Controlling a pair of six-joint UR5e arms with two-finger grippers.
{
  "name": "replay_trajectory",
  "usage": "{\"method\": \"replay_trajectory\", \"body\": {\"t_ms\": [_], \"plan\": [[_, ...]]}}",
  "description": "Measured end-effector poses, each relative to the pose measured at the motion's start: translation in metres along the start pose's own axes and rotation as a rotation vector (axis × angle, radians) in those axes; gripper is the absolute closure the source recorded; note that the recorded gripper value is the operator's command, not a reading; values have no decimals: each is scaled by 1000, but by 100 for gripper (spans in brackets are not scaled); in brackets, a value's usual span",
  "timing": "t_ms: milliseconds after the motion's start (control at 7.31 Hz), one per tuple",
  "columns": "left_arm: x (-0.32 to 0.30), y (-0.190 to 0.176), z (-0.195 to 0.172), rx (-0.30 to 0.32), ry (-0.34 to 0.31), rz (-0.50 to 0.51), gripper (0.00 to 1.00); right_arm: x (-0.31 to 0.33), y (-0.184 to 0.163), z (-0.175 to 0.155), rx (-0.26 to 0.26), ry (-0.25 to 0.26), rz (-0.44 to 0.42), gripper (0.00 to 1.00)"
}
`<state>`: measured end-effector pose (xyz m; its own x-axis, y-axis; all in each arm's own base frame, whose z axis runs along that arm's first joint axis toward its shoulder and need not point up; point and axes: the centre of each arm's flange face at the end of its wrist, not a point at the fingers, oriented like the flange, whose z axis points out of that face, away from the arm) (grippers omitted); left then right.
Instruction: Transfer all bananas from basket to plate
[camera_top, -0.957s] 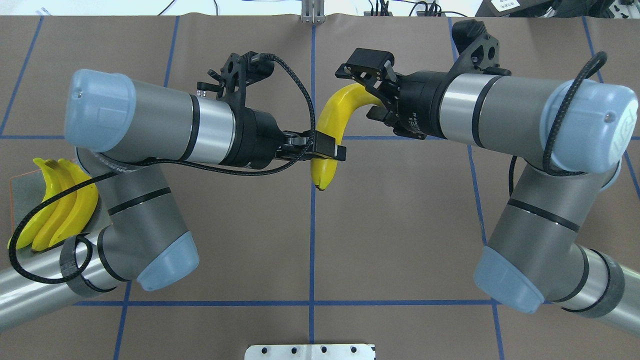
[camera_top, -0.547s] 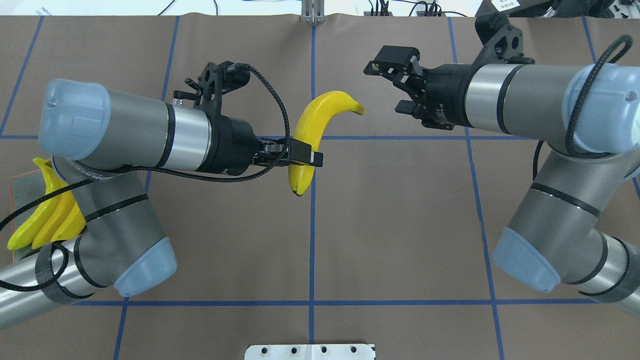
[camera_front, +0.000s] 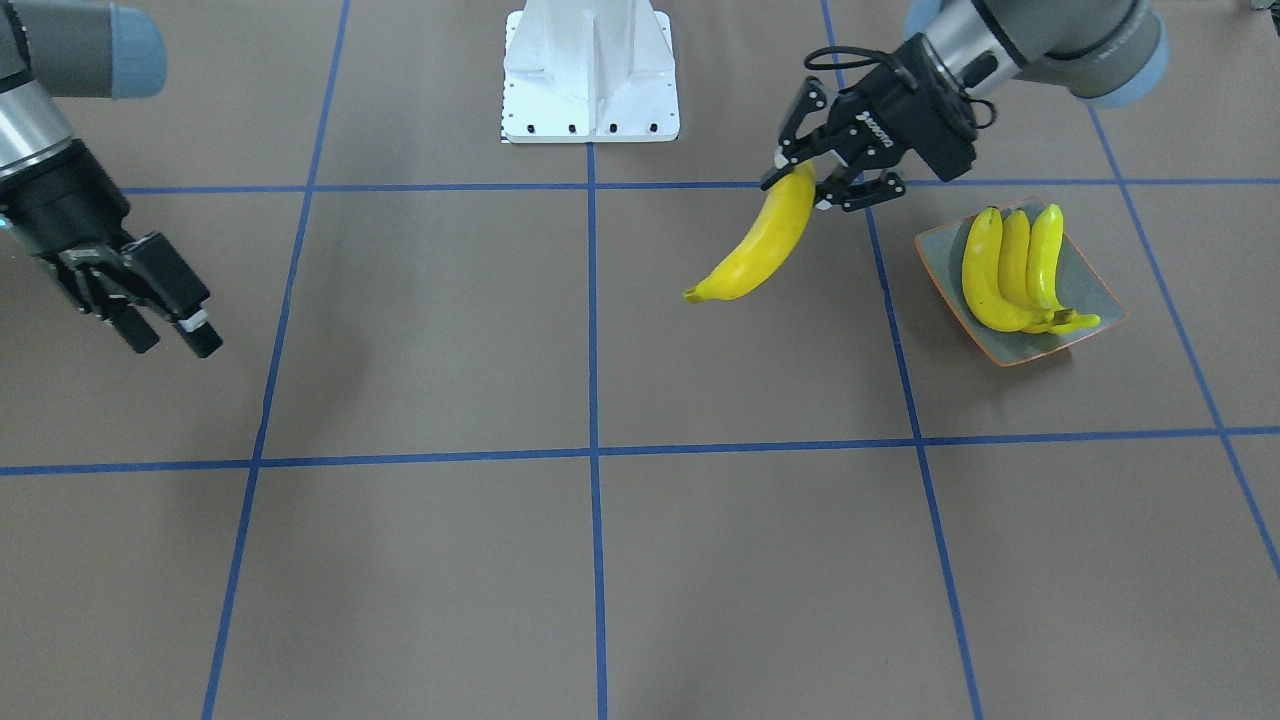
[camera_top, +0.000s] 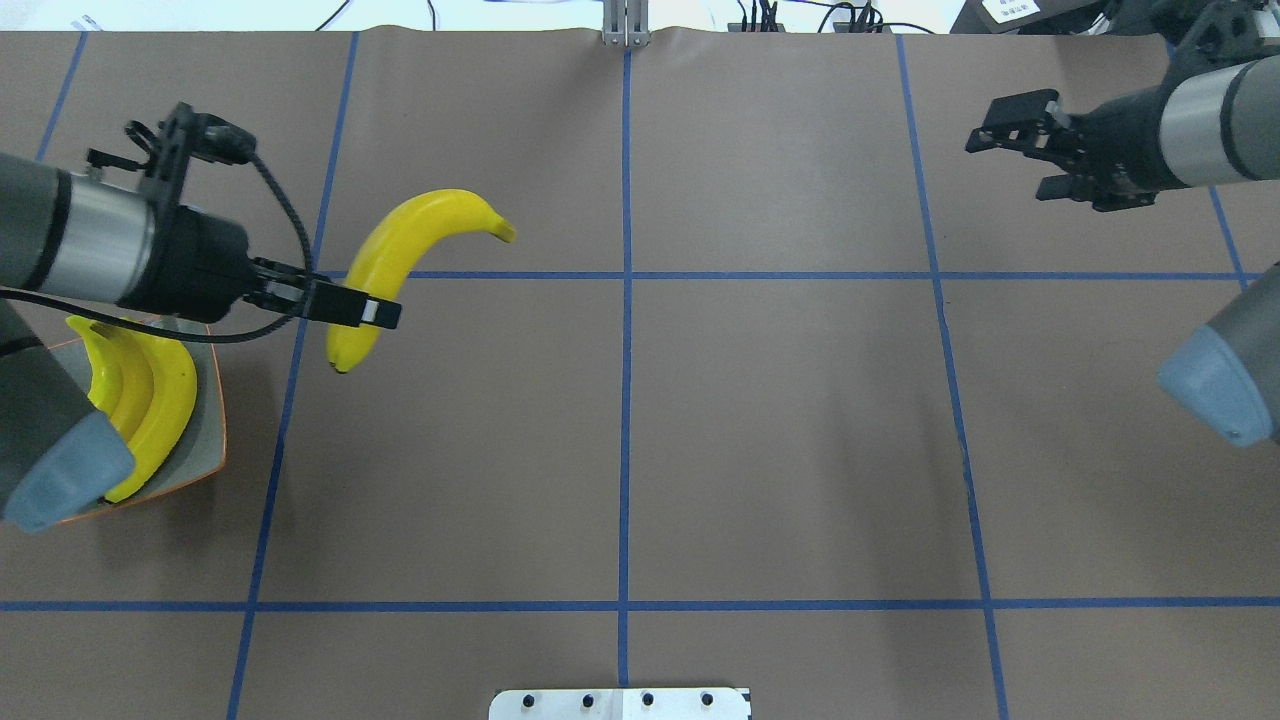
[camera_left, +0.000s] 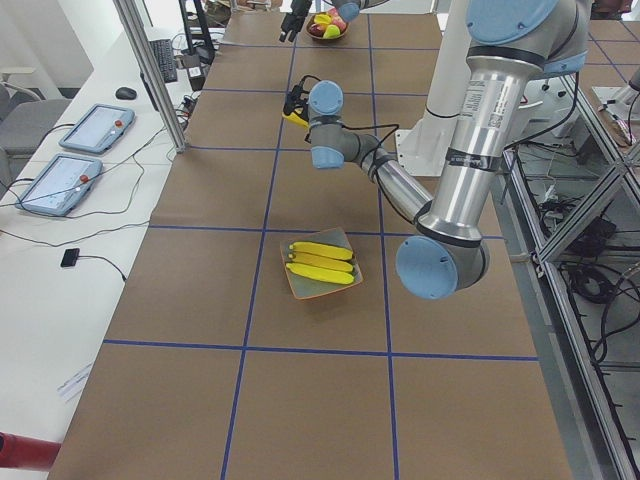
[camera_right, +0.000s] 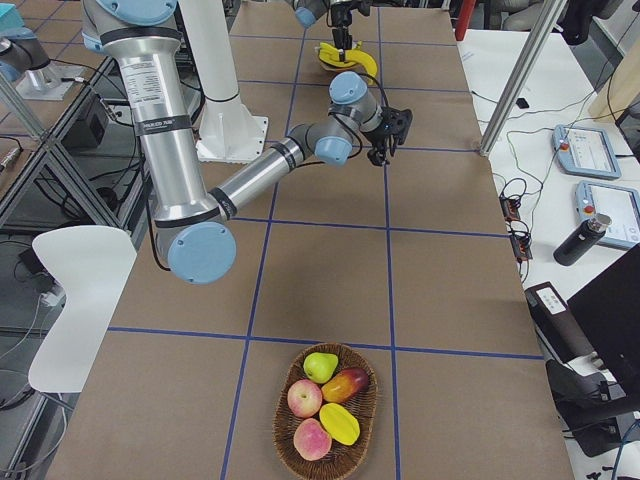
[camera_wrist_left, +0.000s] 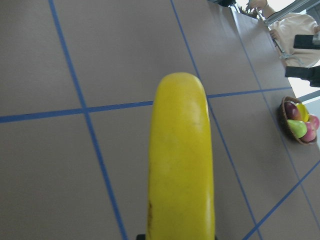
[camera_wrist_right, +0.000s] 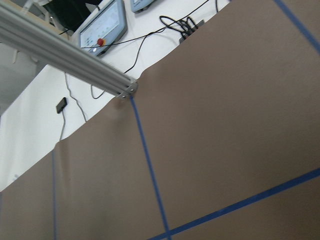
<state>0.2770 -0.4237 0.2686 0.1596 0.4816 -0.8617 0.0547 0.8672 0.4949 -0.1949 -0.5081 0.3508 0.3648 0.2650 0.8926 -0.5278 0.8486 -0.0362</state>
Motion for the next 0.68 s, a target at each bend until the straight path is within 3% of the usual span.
{"method": "replay_trajectory", "body": {"t_ms": [273, 684], "plan": [[-59, 23, -39, -58, -42, 205, 100, 89, -48, -16, -23, 89, -88, 0], [-124, 74, -62, -153, -85, 555, 100, 230, -111, -62, -78, 140, -228, 0]]}}
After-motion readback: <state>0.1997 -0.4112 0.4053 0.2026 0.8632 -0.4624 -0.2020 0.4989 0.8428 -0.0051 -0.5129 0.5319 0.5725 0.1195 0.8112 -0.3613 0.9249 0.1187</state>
